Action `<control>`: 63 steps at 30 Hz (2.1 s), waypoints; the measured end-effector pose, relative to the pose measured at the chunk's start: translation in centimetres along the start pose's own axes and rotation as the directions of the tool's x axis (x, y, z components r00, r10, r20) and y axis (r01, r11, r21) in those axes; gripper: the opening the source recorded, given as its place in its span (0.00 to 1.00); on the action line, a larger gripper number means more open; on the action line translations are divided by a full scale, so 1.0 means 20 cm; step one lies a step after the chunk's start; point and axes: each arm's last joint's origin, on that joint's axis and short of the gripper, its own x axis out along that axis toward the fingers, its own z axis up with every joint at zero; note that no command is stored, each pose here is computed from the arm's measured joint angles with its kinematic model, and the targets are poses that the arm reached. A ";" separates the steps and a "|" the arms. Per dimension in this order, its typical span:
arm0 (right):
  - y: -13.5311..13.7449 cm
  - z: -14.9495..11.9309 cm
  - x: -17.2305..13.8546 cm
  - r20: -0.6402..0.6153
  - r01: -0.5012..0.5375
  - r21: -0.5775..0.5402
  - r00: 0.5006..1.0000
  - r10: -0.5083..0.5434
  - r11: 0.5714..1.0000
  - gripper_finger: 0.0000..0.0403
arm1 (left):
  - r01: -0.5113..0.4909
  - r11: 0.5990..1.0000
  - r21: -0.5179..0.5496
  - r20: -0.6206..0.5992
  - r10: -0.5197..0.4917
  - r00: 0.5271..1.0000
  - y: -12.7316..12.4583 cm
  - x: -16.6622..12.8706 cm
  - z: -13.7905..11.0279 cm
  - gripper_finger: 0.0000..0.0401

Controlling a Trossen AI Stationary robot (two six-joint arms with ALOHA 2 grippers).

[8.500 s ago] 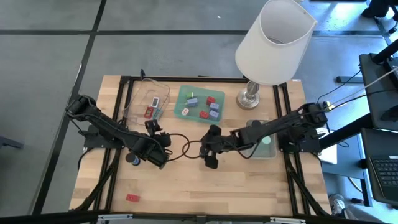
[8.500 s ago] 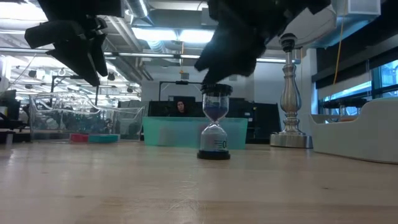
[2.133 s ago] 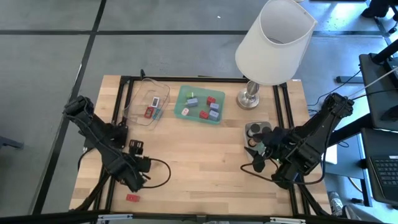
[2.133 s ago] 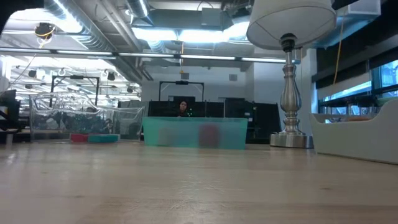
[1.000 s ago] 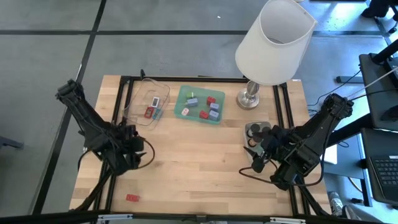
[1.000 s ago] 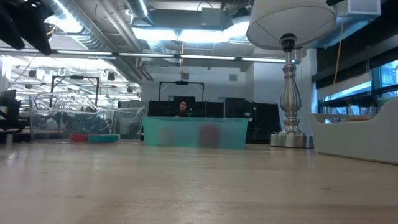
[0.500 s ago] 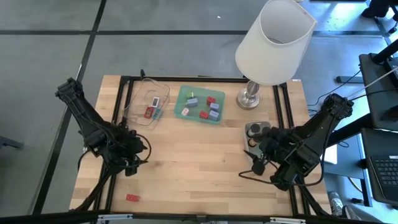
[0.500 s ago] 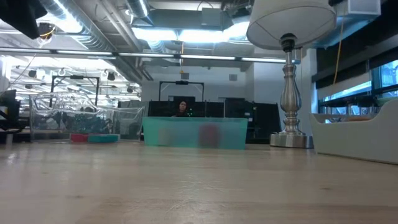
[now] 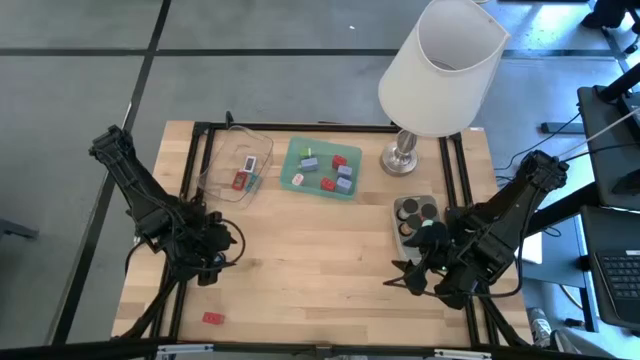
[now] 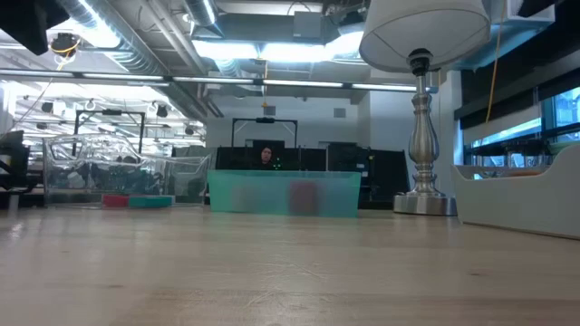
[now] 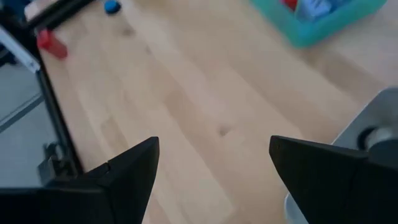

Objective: Pick & Place Office items
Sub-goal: Put the blue hourglass into the gray bin

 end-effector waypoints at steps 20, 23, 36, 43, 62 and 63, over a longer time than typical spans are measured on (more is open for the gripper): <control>0.01 -0.05 -0.01 -0.338 -0.053 0.013 0.940 0.054 0.999 0.77 | 0.010 0.974 0.227 -0.047 0.001 0.999 0.00 0.00 -0.02 0.69; 0.01 -0.05 -0.01 -0.339 -0.053 0.013 0.939 0.054 0.999 0.77 | 0.008 0.981 0.193 -0.044 0.000 0.999 0.00 -0.01 -0.04 0.69; 0.01 -0.05 -0.01 -0.338 -0.055 0.014 0.939 0.057 0.998 0.77 | -0.082 0.985 0.154 -0.084 0.096 0.992 -0.01 0.04 -0.24 0.69; 0.01 -0.05 -0.01 -0.338 -0.056 0.015 0.939 0.057 0.998 0.77 | -0.086 0.990 0.113 -0.145 0.102 0.984 0.01 0.06 -0.30 0.74; 0.02 -0.05 -0.01 -0.335 -0.064 0.021 0.940 0.067 0.998 0.77 | -0.161 0.975 0.150 -0.156 0.184 0.970 -0.05 0.10 -0.39 0.87; 0.02 -0.05 -0.01 -0.334 -0.064 0.022 0.940 0.067 0.998 0.77 | -0.170 0.973 0.156 -0.168 0.196 0.966 -0.05 0.10 -0.40 0.87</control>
